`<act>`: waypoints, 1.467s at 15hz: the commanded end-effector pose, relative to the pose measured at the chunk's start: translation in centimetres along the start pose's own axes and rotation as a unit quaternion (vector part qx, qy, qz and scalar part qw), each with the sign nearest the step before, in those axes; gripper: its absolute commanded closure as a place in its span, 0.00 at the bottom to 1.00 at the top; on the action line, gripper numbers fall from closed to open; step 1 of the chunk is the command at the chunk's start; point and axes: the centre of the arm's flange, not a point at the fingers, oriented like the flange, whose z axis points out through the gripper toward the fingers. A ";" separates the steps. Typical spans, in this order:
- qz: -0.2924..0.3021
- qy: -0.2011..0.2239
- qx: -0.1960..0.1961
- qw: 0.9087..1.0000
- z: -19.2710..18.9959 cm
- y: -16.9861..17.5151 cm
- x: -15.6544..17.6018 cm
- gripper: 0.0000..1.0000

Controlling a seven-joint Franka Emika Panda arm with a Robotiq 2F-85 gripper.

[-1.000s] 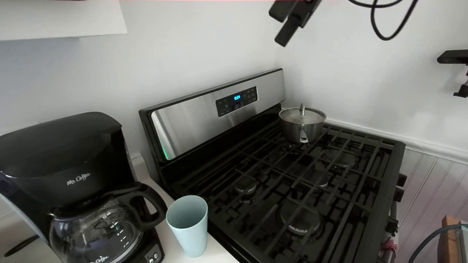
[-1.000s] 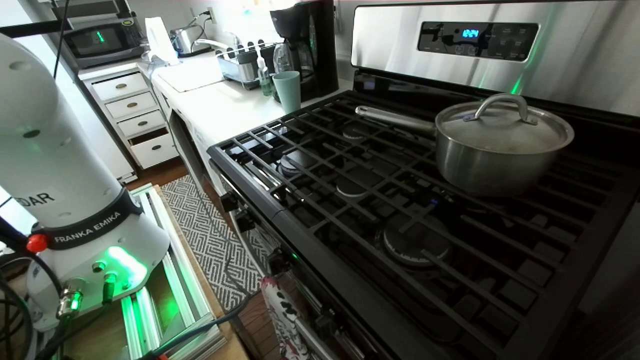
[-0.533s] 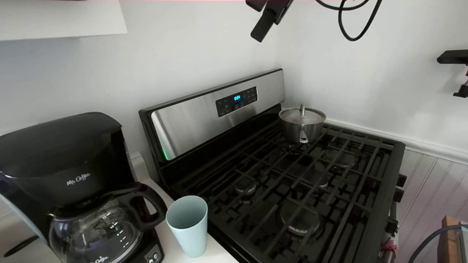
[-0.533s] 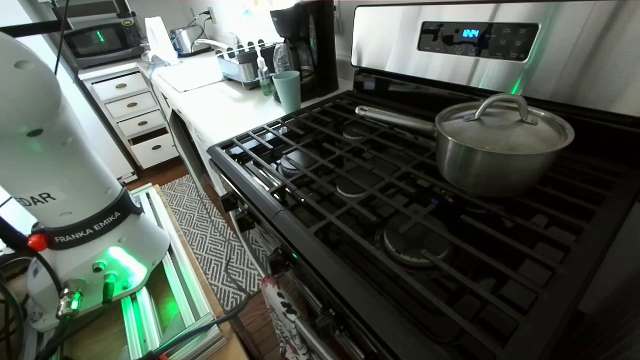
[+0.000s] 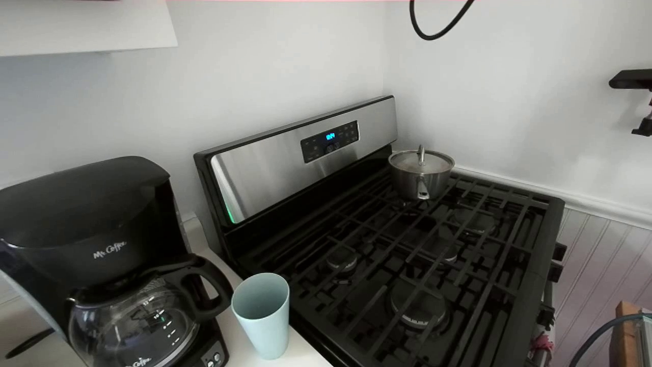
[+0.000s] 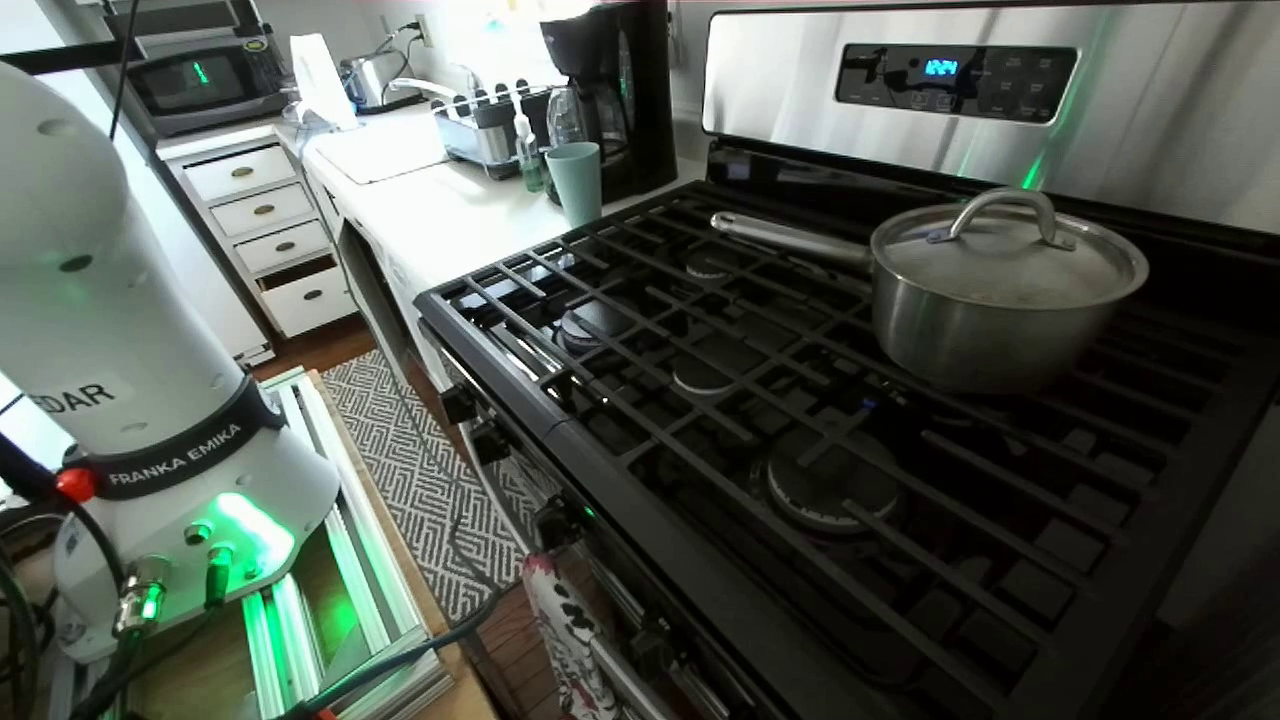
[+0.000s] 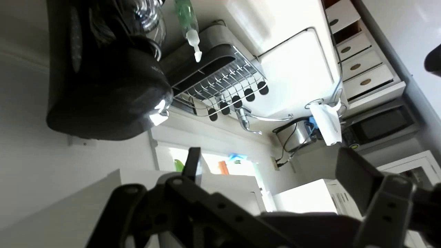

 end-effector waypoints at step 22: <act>-0.234 0.073 -0.034 0.969 6.6 1.5 7.5 0.00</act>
